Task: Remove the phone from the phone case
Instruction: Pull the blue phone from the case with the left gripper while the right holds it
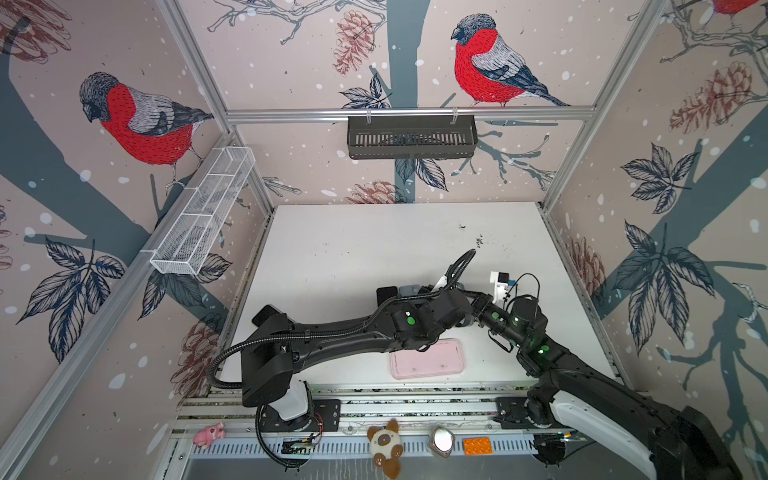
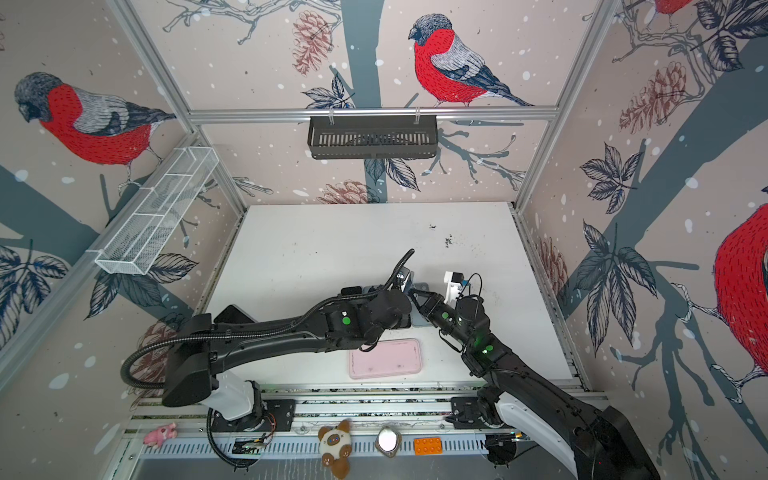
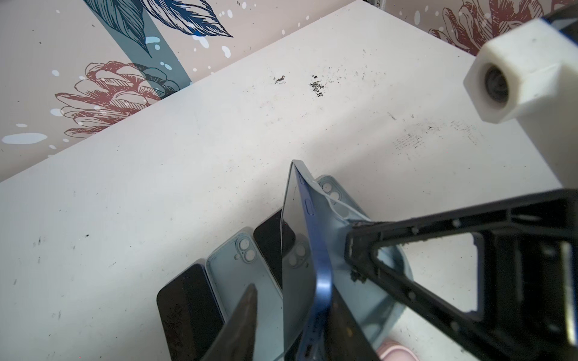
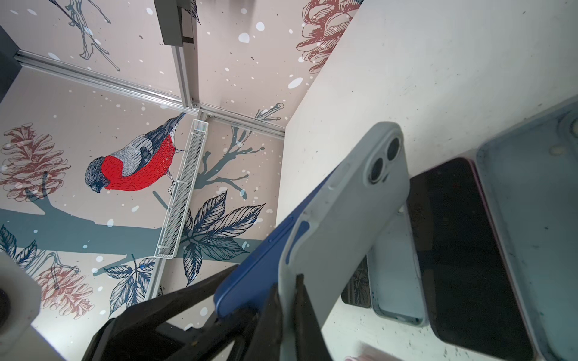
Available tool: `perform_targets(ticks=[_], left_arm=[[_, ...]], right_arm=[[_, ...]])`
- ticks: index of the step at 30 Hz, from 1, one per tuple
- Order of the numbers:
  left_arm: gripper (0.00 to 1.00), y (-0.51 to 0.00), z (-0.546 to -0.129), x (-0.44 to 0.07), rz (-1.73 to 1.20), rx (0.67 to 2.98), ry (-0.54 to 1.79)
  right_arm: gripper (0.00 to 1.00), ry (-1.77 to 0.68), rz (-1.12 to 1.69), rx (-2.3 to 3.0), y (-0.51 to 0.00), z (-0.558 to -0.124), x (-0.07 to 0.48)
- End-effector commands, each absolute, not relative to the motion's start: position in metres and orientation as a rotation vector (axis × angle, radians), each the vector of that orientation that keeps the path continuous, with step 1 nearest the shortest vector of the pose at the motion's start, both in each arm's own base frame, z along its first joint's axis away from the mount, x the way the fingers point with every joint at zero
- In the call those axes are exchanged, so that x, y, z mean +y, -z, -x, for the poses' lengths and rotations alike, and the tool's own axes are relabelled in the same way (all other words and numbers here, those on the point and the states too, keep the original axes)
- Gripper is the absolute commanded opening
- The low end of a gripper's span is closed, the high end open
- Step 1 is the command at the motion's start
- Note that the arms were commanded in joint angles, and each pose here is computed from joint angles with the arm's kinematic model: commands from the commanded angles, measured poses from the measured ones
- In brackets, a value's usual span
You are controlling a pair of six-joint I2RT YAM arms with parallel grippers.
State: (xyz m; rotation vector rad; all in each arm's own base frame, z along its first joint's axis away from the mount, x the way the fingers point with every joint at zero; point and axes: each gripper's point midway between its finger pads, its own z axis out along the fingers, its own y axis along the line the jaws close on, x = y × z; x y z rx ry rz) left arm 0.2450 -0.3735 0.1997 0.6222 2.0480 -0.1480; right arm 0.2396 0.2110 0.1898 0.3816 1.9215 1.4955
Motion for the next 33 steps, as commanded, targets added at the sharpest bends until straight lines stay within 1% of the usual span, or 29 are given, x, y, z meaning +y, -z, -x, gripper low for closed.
perform_targets(ticks=[1,3,4,7,10,14,22,27,29,33], left_arm=[[0.23,-0.199,-0.249,-0.374,-0.623,2.031,0.123],[0.12,-0.194,-0.248,-0.379,-0.656,2.032,0.131],[0.09,-0.193,-0.248,-0.38,-0.669,2.031,0.123],[0.04,-0.188,-0.249,-0.378,-0.692,2.029,0.082],[0.0,-0.197,-0.253,-0.368,-0.68,2.002,0.028],[0.0,-0.224,-0.257,-0.348,-0.622,1.931,-0.025],[0.0,-0.279,-0.253,-0.315,-0.587,1.776,-0.02],[0.0,-0.283,-0.258,-0.294,-0.597,1.729,-0.096],[0.0,-0.281,-0.271,-0.283,-0.593,1.732,-0.141],[0.0,-0.255,-0.295,-0.265,-0.647,1.756,-0.261]], right_arm=[[0.0,-1.549,-0.336,1.858,-0.207,-0.237,0.214],[0.0,-1.549,-0.333,1.856,-0.209,-0.237,0.214],[0.0,-1.548,-0.332,1.853,-0.21,-0.237,0.214],[0.0,-1.547,-0.325,1.854,-0.212,-0.237,0.215],[0.0,-1.541,-0.322,1.859,-0.212,-0.237,0.214],[0.0,-1.509,-0.336,1.885,-0.202,-0.238,0.211],[0.0,-1.417,-0.448,1.93,-0.164,-0.245,0.192],[0.0,-1.378,-0.518,1.925,-0.157,-0.263,0.178],[0.0,-1.375,-0.514,1.934,-0.161,-0.271,0.181],[0.0,-1.374,-0.507,1.981,-0.162,-0.292,0.194]])
